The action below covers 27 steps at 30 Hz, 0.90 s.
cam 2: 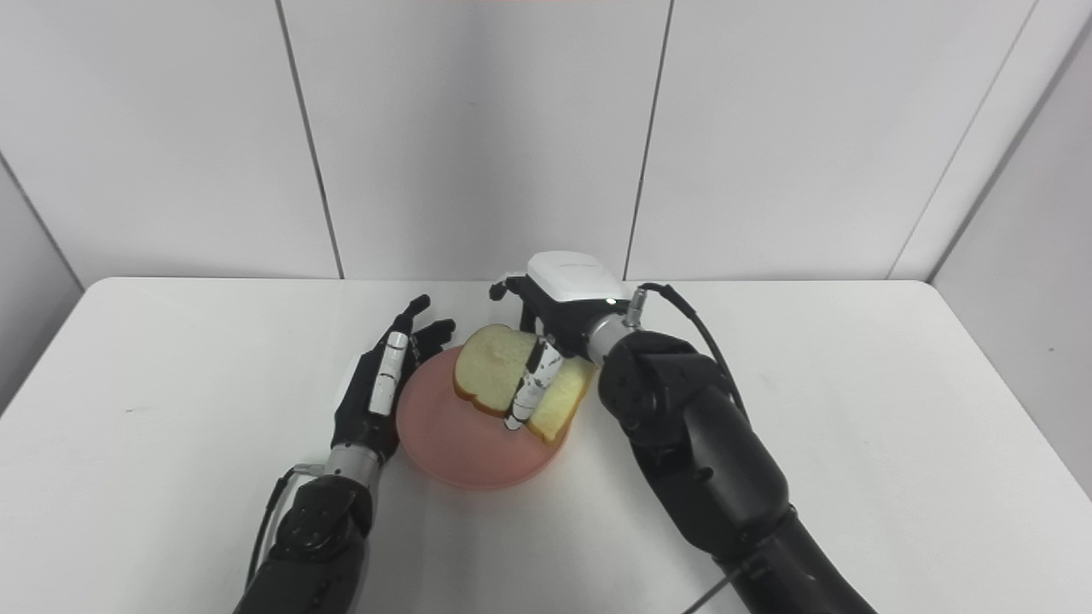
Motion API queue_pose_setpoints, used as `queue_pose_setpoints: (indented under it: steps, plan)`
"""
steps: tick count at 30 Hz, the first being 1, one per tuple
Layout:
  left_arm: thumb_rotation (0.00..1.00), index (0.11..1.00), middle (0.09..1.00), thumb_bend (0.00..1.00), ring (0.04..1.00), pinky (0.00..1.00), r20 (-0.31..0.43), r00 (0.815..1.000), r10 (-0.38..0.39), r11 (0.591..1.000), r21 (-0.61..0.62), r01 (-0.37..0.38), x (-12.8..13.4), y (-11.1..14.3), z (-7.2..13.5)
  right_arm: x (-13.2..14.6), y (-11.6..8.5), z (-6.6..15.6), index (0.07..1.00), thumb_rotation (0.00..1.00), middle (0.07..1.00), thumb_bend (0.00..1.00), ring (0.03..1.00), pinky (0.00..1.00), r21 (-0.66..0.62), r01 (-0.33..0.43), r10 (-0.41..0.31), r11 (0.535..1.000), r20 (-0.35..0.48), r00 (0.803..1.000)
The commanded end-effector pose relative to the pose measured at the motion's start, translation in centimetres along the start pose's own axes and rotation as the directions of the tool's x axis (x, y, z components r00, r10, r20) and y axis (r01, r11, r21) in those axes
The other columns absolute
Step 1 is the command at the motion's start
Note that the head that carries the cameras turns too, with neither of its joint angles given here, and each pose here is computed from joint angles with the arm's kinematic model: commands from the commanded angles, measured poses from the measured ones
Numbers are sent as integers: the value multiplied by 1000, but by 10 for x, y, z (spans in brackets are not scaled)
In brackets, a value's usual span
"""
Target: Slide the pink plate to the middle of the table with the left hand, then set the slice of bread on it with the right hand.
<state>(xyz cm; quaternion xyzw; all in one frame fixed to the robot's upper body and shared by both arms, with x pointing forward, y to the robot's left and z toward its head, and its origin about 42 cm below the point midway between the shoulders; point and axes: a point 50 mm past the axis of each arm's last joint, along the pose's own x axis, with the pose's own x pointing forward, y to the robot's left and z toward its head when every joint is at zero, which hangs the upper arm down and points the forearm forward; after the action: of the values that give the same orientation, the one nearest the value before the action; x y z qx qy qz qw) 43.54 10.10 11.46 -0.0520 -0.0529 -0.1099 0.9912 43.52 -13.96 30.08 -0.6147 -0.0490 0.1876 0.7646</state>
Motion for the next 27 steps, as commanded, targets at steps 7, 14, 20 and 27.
queue_pose_setpoints:
  steps: [7, 14, 20, 27]
  plan:
    - [986, 845, 750, 728, 797, 833, -78, 996, 48, 998, -46, -52, -23, -3, -23, 21, -4, 21, 773, 79, 365, 955, 250, 169, -33, 76, -73, 997, 70, 995]
    - [1000, 845, 741, 735, 786, 833, -91, 994, 53, 998, -22, -55, -24, -5, -22, 32, 18, 19, 776, 80, 293, 944, 178, 103, -22, 70, -69, 997, 68, 995]
    - [1000, 829, 723, 716, 785, 833, -96, 994, 54, 997, -44, -59, -24, -4, -22, 35, 32, 20, 815, 177, 412, 896, 263, 159, -39, 72, -70, 997, 57, 996]
    - [1000, 831, 730, 724, 795, 841, -104, 993, 57, 997, -46, -62, -23, -3, -22, 35, 39, 15, 809, 239, 501, 882, 339, 227, -48, 87, -84, 995, 63, 994]
